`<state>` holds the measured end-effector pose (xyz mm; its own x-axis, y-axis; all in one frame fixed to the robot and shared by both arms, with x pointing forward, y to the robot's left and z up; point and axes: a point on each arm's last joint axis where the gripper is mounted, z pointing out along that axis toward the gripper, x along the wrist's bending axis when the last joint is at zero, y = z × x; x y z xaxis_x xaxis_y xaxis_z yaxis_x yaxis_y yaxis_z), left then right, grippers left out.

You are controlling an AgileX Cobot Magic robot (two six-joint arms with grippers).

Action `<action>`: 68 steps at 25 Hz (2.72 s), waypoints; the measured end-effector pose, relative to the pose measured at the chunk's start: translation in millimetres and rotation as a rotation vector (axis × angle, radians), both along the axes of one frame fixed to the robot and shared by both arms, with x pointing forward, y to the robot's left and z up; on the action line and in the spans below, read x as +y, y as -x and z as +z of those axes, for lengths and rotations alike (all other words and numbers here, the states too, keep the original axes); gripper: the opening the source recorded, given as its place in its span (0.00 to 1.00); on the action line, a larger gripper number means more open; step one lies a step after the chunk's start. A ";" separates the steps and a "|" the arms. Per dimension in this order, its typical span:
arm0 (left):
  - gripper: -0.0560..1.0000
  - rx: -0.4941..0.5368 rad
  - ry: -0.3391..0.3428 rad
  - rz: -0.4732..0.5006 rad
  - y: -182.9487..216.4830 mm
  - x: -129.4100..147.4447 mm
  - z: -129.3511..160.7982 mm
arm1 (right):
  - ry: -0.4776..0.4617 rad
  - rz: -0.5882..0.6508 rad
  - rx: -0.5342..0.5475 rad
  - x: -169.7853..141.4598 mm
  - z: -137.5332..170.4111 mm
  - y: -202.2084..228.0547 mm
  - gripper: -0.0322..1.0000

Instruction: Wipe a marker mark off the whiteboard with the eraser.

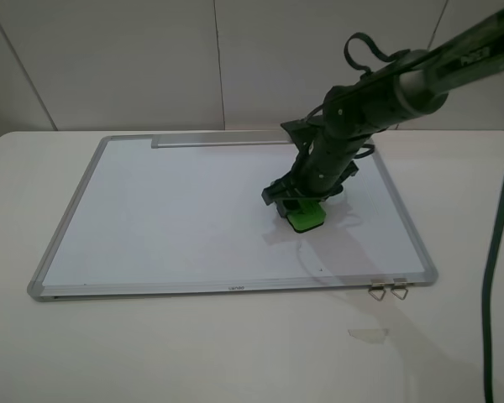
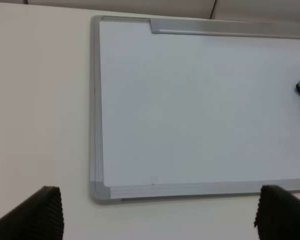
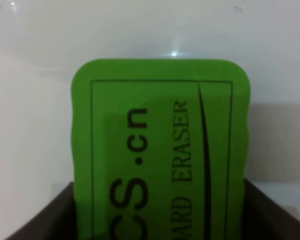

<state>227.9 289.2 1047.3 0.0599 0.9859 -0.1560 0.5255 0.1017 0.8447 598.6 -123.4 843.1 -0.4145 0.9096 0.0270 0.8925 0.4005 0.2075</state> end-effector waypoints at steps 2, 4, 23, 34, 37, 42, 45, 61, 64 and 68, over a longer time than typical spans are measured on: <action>0.79 0.000 0.000 0.000 0.0 0.0 0.0 | 0.011 0.022 -0.006 2.0 -0.1 1.4 0.61; 0.79 0.000 0.000 0.000 0.0 0.0 0.0 | 0.013 0.026 -0.006 2.1 1.1 1.7 0.61; 0.79 0.000 0.000 0.000 0.0 0.0 0.0 | 0.070 -0.329 0.287 -102.2 49.6 18.5 0.61; 0.79 0.000 0.000 0.000 0.0 0.0 0.0 | 0.071 -0.461 0.209 -111.8 52.8 10.8 0.61; 0.79 0.000 0.000 0.000 0.0 0.0 0.0 | 0.076 -0.471 0.211 -112.3 52.8 11.1 0.61; 0.79 0.000 0.000 0.000 0.0 0.0 0.0 | 0.088 -0.436 0.258 -112.1 53.4 15.6 0.80; 0.79 0.000 0.000 0.000 0.0 0.0 0.0 | 0.081 -0.428 0.289 -111.1 57.7 19.1 0.82; 0.79 0.000 0.000 0.000 0.0 0.0 0.0 | -0.005 -0.366 0.043 -124.8 224.8 93.4 0.83; 0.79 0.000 0.000 0.000 0.0 0.0 0.0 | -0.045 -0.364 -0.059 -131.5 251.6 130.6 0.83; 0.79 0.000 0.000 0.000 0.0 0.0 0.0 | -0.075 -0.363 -0.138 -142.6 256.6 191.8 0.83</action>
<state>227.9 289.2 1047.3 0.0599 0.9859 -0.1560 0.5255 0.1017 0.8447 406.8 -266.0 1099.7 -0.0709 0.9953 0.0655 0.9350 0.0434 0.3520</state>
